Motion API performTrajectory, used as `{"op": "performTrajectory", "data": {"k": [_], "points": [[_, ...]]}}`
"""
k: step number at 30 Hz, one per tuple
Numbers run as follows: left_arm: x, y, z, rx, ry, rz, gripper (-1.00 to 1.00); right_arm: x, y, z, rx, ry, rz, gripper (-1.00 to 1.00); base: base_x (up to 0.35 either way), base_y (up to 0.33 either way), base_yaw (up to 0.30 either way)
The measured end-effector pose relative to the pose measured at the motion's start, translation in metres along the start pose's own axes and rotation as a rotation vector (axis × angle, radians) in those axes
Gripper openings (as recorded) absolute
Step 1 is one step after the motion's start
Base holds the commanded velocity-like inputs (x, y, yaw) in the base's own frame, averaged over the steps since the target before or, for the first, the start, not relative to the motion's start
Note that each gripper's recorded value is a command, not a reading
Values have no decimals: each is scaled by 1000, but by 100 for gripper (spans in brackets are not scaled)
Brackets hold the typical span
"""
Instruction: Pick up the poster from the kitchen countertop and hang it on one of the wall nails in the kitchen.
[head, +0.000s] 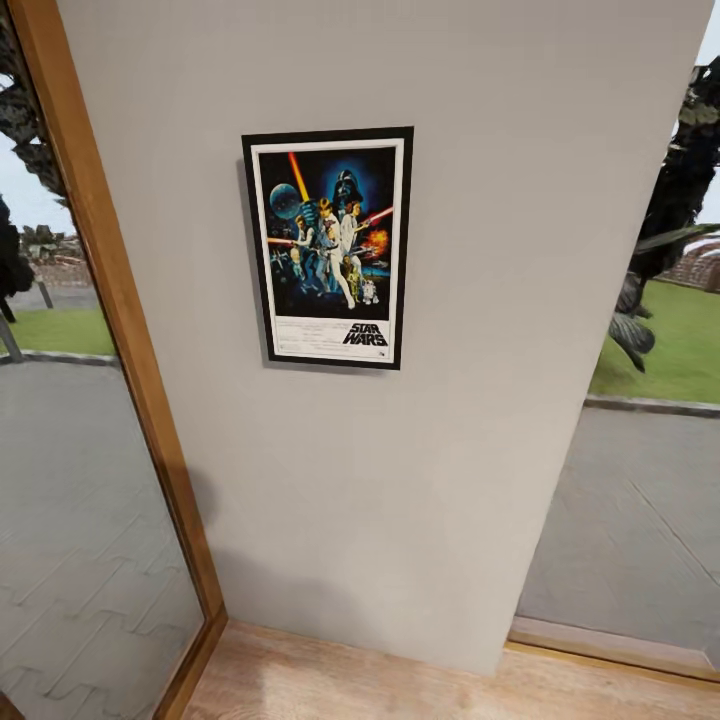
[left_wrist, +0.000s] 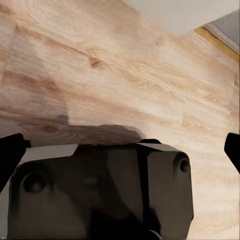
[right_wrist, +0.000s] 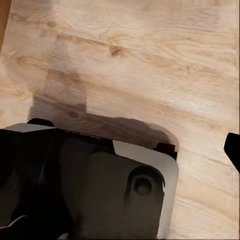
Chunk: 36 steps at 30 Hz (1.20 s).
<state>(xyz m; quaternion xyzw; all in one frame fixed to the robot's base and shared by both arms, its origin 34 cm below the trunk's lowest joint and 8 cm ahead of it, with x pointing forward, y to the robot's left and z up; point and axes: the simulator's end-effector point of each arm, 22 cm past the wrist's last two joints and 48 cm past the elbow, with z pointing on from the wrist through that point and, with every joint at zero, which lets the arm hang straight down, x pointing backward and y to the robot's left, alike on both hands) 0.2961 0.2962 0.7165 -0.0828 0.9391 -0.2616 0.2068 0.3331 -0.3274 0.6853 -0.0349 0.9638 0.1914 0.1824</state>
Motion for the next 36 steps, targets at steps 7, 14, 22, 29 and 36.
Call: {"op": "performTrajectory", "data": {"k": [7,14,22,29,36], "points": [[40,47,1,-224,71,-58,100,30,-50,-5,261,57,30,100,0,0,0],[74,83,-7,-440,132,-85,100,41,-67,-8,390,78,37,100,0,0,0],[88,102,-15,-638,135,-80,100,43,-73,-10,445,82,39,100,0,0,0],[102,99,-12,-677,103,-63,100,44,-33,15,393,80,51,100,0,0,0],[107,97,-11,-676,100,-65,100,43,-25,19,382,77,53,100,0,0,0]]}}
